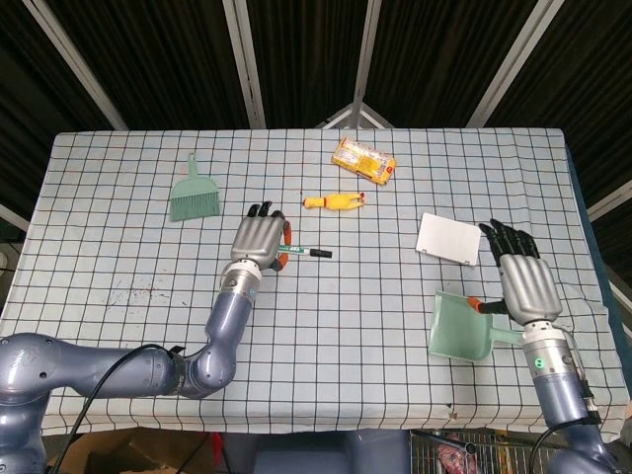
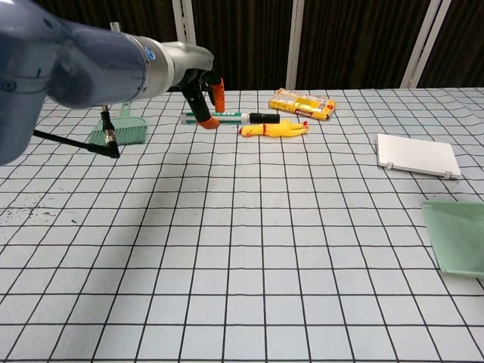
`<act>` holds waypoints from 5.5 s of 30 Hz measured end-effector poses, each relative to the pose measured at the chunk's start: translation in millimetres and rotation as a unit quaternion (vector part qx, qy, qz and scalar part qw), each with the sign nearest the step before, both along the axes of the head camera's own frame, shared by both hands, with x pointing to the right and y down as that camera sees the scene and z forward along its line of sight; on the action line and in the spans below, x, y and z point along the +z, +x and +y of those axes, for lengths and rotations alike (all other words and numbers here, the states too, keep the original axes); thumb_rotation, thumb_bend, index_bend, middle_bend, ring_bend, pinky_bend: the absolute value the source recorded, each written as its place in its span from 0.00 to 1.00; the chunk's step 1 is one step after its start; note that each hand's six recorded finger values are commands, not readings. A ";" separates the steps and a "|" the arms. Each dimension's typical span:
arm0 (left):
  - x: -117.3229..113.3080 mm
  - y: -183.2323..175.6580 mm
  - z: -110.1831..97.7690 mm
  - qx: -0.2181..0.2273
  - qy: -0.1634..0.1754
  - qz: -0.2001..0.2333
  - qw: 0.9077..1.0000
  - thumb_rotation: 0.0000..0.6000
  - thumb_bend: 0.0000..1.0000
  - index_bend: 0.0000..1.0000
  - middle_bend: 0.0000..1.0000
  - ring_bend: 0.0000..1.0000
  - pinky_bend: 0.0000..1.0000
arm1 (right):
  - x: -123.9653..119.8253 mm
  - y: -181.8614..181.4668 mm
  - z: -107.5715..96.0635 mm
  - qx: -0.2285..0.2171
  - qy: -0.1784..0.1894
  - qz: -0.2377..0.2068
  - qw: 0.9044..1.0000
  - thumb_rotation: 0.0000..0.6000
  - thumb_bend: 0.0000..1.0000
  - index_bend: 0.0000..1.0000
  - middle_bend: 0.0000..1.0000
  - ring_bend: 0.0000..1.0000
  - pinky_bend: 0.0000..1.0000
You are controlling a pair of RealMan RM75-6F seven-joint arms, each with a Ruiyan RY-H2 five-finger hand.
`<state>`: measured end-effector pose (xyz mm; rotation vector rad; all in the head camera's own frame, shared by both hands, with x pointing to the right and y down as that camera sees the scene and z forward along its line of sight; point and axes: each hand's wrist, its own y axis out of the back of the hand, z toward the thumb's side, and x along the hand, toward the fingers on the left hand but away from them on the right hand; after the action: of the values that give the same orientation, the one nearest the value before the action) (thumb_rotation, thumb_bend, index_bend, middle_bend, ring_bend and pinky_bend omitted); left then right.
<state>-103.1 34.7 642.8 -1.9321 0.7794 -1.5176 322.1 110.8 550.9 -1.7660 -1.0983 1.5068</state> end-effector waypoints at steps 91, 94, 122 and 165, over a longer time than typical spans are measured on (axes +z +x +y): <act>-10.6 52.4 12.0 -0.015 -0.006 0.074 0.997 1.00 0.58 0.63 0.23 0.00 0.00 | 59.9 -178.6 -50.3 0.022 -0.093 -0.020 0.995 1.00 0.32 0.55 0.00 0.03 0.00; -10.0 52.3 12.4 -0.015 -0.008 0.073 0.997 1.00 0.58 0.63 0.23 0.00 0.00 | 59.2 -179.0 -50.6 0.022 -0.092 -0.022 0.995 1.00 0.33 0.56 0.00 0.03 0.00; -5.8 44.2 10.2 -0.023 -0.010 0.074 0.997 1.00 0.58 0.63 0.23 0.00 0.00 | 64.9 -168.1 -48.4 0.024 -0.104 -0.012 0.994 1.00 0.40 0.62 0.00 0.04 0.00; -12.9 -35.4 11.4 -0.013 -0.035 0.075 0.996 1.00 0.56 0.15 0.10 0.00 0.00 | 74.5 -141.7 -51.7 0.028 -0.092 -0.033 0.995 1.00 0.15 0.06 0.00 0.00 0.00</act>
<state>-138.5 46.1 629.9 -2.1154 0.8275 -1.4436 180.4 59.1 625.3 -1.9353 -1.0782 1.6410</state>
